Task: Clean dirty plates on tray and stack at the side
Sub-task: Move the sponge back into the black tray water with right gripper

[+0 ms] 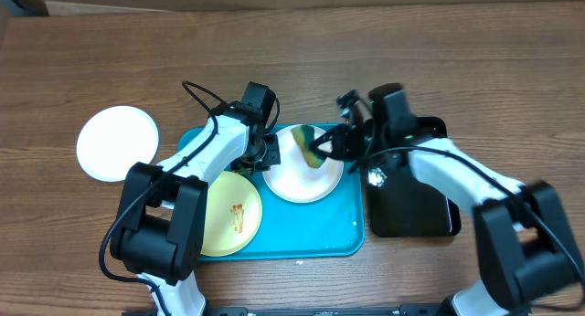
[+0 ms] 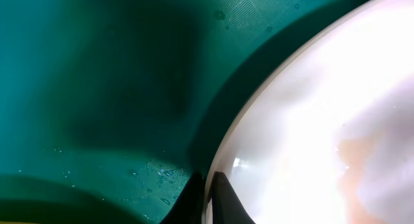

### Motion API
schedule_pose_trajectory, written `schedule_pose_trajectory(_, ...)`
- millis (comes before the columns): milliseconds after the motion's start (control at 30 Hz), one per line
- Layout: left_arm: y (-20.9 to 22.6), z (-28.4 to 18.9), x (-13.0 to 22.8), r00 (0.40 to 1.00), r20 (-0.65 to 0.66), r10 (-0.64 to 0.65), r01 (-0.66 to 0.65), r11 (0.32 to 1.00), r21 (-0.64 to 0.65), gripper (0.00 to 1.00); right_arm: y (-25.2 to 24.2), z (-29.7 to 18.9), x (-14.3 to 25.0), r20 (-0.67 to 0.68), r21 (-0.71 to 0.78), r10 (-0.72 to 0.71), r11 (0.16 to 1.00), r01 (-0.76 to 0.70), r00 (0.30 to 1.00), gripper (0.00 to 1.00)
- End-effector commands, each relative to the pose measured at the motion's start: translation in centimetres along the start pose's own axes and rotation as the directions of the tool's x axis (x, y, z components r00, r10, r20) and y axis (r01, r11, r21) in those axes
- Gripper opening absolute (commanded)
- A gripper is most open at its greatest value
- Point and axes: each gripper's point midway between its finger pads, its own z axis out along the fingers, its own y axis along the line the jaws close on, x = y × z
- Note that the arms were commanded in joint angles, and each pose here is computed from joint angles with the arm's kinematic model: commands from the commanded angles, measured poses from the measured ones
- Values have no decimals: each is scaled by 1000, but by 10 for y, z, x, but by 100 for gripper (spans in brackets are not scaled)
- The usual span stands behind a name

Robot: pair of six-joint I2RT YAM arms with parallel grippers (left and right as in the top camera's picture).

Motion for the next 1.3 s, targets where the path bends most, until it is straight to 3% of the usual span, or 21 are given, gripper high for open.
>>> schedule_pose_trajectory(0, 6, 5, 4, 1000, -12, -9, 9, 1000, -23, 4, 1, -34, -23, 84, 49, -57, 997, 53, 995, 4)
schedule_pose_trajectory(167, 5, 5, 3, 1000, -9, -8, 8, 1000, -21, 4, -59, -76, -17, 124, 300, 45, 950, -81, 991, 4)
schedule_pose_trajectory(300, 4, 3, 1, 1000, -2, 29, -29, 999, -17, 4, -110, -111, 0, 152, 498, 150, 842, -207, 977, 4)
schedule_pose_trajectory(467, -2, -17, -9, 997, 55, 58, -59, 998, 5, 4, -156, -154, 28, 184, 710, 239, 638, -297, 953, 4)
schedule_pose_trajectory(600, -3, -45, -18, 987, 149, 68, -67, 998, -15, 4, -171, -170, 47, 174, 795, 264, 530, -293, 949, 4)
schedule_pose_trajectory(800, -3, -75, -22, 973, 223, 67, -68, 998, -3, 4, -179, -169, 67, 155, 815, 302, 499, -294, 941, 6)
schedule_pose_trajectory(933, -1, -78, -19, 974, 217, 67, -68, 998, -6, 4, -180, -169, 70, 151, 816, 307, 497, -294, 940, 22)
schedule_pose_trajectory(1100, 1, -80, -15, 978, 198, 72, -70, 997, -15, 4, -177, -167, 64, 156, 805, 298, 514, -296, 942, 68)
schedule_pose_trajectory(1267, -2, -96, -20, 970, 230, 75, -72, 997, -20, 4, -157, -176, 41, 163, 791, 285, 534, -298, 944, 82)
